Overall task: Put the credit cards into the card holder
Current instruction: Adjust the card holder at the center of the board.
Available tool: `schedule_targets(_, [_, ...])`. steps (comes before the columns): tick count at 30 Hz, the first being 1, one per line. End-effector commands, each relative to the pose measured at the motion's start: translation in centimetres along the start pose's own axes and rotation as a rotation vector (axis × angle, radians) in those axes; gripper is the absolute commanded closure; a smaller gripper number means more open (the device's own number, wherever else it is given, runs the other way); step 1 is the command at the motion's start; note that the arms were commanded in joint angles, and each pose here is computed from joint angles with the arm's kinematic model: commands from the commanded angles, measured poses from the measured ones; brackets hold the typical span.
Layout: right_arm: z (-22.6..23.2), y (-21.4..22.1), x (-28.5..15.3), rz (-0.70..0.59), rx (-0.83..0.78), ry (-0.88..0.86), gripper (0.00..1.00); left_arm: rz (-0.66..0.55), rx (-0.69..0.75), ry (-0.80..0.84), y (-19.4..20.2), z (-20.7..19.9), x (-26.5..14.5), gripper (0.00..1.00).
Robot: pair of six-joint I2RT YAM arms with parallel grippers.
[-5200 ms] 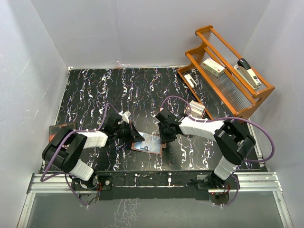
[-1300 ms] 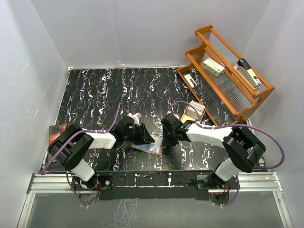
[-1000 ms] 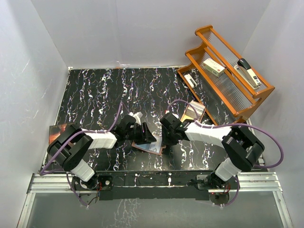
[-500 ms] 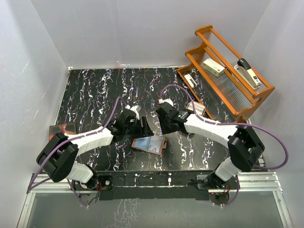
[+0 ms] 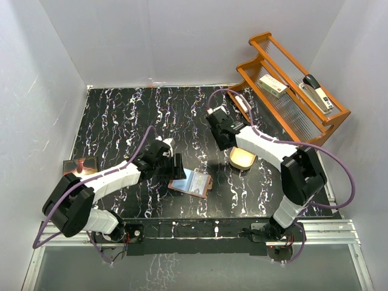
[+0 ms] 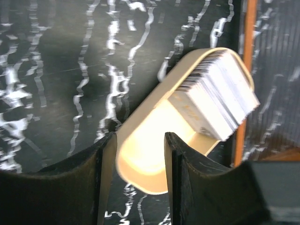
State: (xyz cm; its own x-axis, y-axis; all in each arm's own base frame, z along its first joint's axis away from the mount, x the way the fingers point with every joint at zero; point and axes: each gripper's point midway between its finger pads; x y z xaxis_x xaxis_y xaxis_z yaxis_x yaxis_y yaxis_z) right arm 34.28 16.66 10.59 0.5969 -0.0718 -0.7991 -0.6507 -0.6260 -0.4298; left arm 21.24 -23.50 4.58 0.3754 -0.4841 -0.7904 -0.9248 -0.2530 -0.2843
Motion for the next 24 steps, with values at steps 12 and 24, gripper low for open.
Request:
schedule_targets(12, [-9.2, 1.2, 4.2, 0.107, -0.14, 0.238, 0.52, 0.088, 0.039, -0.028, 0.9, 0.9, -0.3, 0.37])
schedule_targets(24, [-10.4, 2.0, 6.1, 0.172, -0.194, 0.25, 0.51, 0.118, -0.003, -0.013, 1.6, 0.9, -0.3, 0.37])
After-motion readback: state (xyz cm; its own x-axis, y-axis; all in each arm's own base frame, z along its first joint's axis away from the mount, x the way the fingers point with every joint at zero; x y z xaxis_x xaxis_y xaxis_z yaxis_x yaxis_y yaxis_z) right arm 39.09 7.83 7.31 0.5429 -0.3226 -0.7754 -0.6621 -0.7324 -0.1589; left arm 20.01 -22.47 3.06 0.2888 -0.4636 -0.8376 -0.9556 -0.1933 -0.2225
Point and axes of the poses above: each gripper's point midway between its finger pads, its own x axis out along the fingers, its own z axis along the line the jaws close on, y = z × x, and after that the axes turned 15 degrees about -x, right-handed
